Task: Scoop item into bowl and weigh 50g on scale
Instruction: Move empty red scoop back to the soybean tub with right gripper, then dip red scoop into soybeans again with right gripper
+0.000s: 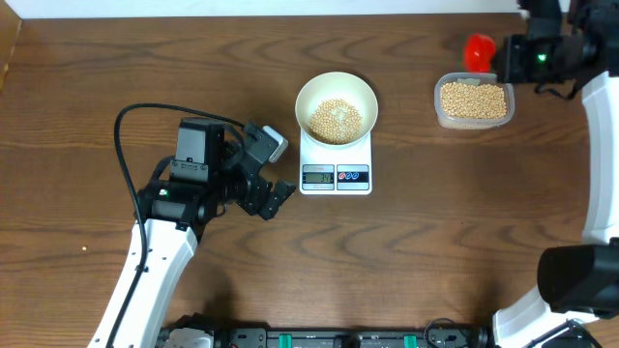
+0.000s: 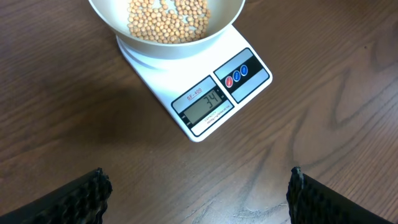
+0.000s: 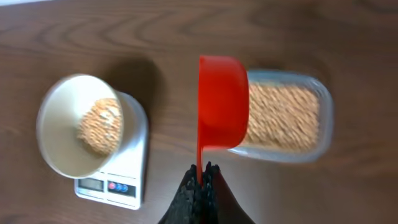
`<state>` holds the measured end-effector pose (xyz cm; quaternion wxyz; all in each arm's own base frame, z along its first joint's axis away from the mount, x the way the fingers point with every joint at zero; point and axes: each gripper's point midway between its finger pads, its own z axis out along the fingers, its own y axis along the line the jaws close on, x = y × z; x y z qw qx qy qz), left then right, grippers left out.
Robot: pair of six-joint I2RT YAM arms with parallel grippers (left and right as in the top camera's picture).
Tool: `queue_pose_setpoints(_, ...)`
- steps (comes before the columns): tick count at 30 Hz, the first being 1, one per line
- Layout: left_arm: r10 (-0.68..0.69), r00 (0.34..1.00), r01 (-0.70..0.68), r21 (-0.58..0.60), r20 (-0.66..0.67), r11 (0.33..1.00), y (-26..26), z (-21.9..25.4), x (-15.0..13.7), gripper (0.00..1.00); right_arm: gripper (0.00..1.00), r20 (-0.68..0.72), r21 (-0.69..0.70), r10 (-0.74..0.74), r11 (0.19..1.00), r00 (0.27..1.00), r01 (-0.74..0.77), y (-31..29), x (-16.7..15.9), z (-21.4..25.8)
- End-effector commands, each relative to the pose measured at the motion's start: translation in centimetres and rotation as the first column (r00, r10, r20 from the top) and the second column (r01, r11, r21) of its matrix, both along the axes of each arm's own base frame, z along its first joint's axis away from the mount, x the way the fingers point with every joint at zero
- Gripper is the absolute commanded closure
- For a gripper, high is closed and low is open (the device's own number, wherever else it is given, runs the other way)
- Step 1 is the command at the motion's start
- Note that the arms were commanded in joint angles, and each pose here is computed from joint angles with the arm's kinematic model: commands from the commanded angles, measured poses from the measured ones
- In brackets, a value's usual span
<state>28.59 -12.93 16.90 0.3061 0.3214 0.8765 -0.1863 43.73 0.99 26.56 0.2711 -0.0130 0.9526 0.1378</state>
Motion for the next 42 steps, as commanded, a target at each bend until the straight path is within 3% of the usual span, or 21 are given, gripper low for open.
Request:
queue_pose_setpoints(1,-0.007,1.000,0.007,0.010,-0.002,1.000,0.0,-0.3,-0.1,0.07,0.99,-0.080,-0.057,-0.067,0.996,0.994,0.063,-2.1,0.1,-2.3)
queue_pose_setpoints(12,-0.007,1.000,0.007,0.010,-0.002,1.000,0.0,-0.3,-0.1,0.07,0.99,-0.233,-0.175,-0.172,0.976,0.957,0.133,-4.8,1.3,-9.0)
queue_pose_setpoints(20,-0.007,1.000,0.007,0.010,-0.002,1.000,0.0,-0.3,-0.1,0.07,0.99,-0.289,-0.174,-0.167,0.977,0.942,0.120,-4.8,2.2,-12.3)
queue_pose_setpoints(30,-0.007,1.000,0.007,0.010,-0.002,1.000,0.0,-0.3,-0.1,0.07,0.99,-0.365,-0.044,-0.094,0.996,0.926,0.083,-2.6,2.9,-16.1)
queue_pose_setpoints(42,-0.007,1.000,0.007,0.010,-0.002,1.000,0.0,-0.3,-0.1,0.07,0.99,-0.329,0.137,-0.026,0.988,0.944,0.075,-1.0,3.8,-15.2)
